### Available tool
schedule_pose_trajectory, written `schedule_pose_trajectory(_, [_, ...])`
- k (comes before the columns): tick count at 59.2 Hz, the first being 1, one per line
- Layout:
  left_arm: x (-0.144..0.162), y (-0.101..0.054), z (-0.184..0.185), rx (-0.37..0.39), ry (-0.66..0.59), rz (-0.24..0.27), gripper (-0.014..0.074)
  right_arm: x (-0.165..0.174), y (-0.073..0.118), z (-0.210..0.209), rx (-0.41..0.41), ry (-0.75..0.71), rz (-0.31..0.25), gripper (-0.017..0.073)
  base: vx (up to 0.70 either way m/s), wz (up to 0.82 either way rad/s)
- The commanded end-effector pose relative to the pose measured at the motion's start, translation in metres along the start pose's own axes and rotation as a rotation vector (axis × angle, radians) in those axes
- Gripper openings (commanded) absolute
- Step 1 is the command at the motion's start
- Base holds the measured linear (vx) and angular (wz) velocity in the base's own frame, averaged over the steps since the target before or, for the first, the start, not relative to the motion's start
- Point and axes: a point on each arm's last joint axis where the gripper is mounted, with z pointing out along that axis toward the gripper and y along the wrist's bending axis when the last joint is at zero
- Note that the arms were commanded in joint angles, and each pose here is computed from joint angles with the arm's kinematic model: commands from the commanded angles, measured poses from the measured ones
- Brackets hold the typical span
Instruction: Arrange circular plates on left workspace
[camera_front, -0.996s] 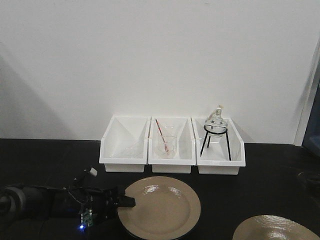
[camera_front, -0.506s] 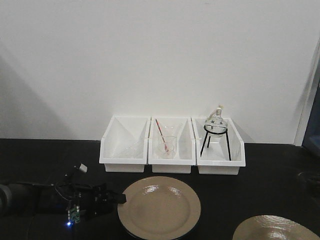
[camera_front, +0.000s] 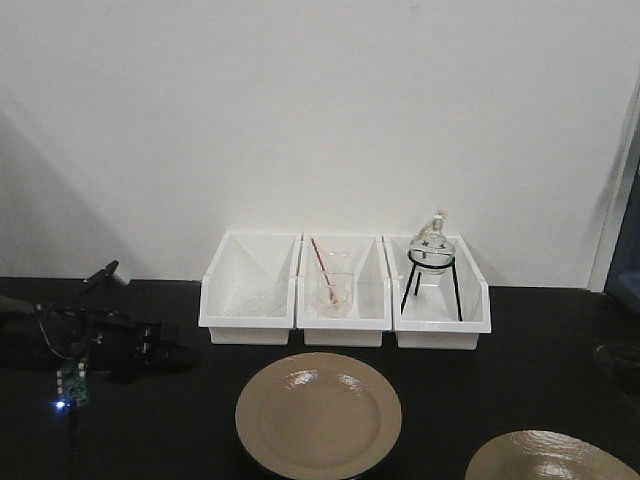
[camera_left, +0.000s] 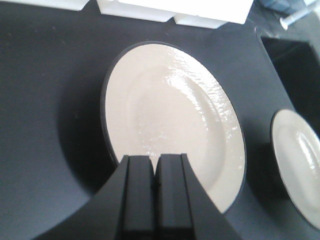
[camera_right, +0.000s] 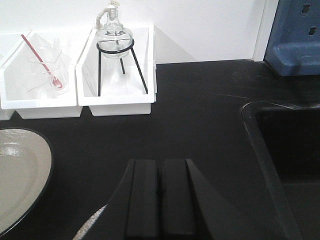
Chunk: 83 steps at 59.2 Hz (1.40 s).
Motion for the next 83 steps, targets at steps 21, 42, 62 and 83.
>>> schedule_pose_trajectory(21, [0.022, -0.063, -0.075, -0.109, -0.048, 0.185, -0.0003, -0.017, 0.004, -0.007, -0.018, 0.126, 0.024, 0.0, 0.0, 0.0])
schedule_pose_trajectory(42, [0.101, -0.071, -0.101, -0.208, -0.075, 0.187, -0.0003, -0.036, 0.031, 0.034, -0.391, 0.365, 0.081, 0.0, 0.0, 0.0])
schedule_pose_trajectory(62, [0.122, -0.087, -0.118, -0.198, -0.106, 0.224, -0.0003, -0.023, -0.053, 0.059, -0.504, 0.42, 0.339, 0.0, 0.0, 0.0])
schedule_pose_trajectory(83, [0.124, -0.094, -0.121, -0.17, -0.099, 0.239, -0.0003, 0.001, -0.119, 0.079, -0.293, 0.401, 0.443, 0.0, 0.0, 0.0])
